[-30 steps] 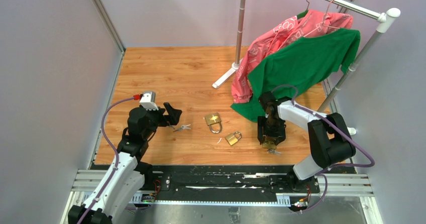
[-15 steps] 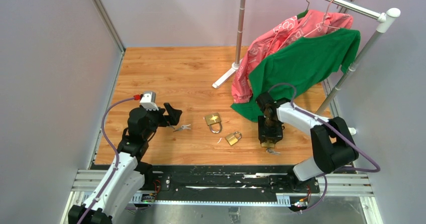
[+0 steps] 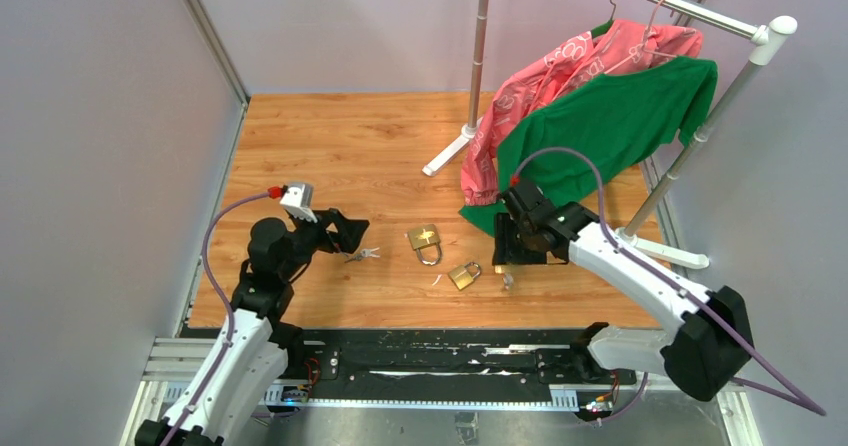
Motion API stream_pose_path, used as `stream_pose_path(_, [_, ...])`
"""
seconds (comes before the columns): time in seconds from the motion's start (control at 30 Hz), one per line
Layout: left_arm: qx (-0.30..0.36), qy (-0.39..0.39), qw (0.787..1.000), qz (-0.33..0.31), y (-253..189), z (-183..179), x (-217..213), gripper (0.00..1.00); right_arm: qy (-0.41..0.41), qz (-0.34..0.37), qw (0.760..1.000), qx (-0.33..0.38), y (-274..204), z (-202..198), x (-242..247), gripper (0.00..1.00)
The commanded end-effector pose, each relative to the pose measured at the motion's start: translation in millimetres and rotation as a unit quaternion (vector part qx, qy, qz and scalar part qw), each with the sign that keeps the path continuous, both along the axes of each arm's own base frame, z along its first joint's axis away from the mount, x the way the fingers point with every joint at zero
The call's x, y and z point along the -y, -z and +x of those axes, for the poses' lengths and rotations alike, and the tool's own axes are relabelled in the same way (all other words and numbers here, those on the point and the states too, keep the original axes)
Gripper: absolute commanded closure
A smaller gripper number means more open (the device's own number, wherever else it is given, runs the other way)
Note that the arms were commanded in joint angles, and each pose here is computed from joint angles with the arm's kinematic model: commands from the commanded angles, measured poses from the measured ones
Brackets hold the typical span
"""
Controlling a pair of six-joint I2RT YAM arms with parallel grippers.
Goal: Lock with the key
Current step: Pick up the lock from the center of the board.
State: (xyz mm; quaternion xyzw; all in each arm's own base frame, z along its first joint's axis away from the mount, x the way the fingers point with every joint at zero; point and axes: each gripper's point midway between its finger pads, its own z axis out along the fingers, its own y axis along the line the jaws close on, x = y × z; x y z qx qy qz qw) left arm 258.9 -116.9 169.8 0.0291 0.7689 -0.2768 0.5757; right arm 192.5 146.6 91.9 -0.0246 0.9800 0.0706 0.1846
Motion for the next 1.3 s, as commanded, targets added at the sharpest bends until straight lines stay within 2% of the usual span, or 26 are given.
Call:
stream_pose_path(0.0, [0.08,0.064,0.995,0.008,-47,-3,16,0.0,-0.01,0.113,0.985,0.133,-91,30,-51,1.0])
stream_pose_path(0.07, [0.114,0.086,0.99,0.017,-66,-5,21,0.0,-0.018,0.15,0.972,0.182,-126,37,-67,1.0])
stream_pose_path(0.23, [0.219,0.164,0.96,0.057,-114,-23,39,0.0,-0.033,0.239,0.928,0.283,-204,49,-106,1.0])
stream_pose_path(0.4, [0.284,0.212,0.932,0.074,-161,-31,57,0.0,-0.065,0.347,0.862,0.364,-276,51,-149,1.0])
stream_pose_path(0.53, [0.321,0.249,0.91,0.075,-198,-35,76,0.0,-0.093,0.37,0.816,0.434,-324,51,-169,1.0])
stream_pose_path(0.63, [0.369,0.284,0.879,0.106,-210,-39,91,0.0,-0.09,0.412,0.775,0.47,-353,53,-177,1.0])
stream_pose_path(0.7, [0.403,0.319,0.847,0.134,-213,-43,100,0.0,-0.09,0.43,0.761,0.477,-363,54,-182,1.0])
stream_pose_path(0.77, [0.416,0.329,0.835,0.147,-216,-38,105,0.0,-0.085,0.446,0.749,0.482,-370,54,-185,1.0])
stream_pose_path(0.93, [0.423,0.301,0.841,0.152,-230,-21,106,0.0,-0.06,0.484,0.727,0.483,-378,56,-187,1.0])
stream_pose_path(1.03, [0.421,0.211,0.877,0.092,-265,-3,98,0.0,-0.046,0.51,0.708,0.485,-384,55,-188,1.0])
stream_pose_path(1.1, [0.406,0.198,0.891,0.047,-274,-1,99,0.02,-0.04,0.525,0.694,0.492,-392,54,-186,1.0])
stream_pose_path(1.2, [0.406,0.21,0.889,0.041,-264,-5,106,0.06,-0.037,0.537,0.679,0.499,-404,53,-185,1.0])
stream_pose_path(1.27, [0.41,0.195,0.89,0.039,-261,-4,108,0.13,-0.036,0.54,0.677,0.499,-407,53,-187,1.0])
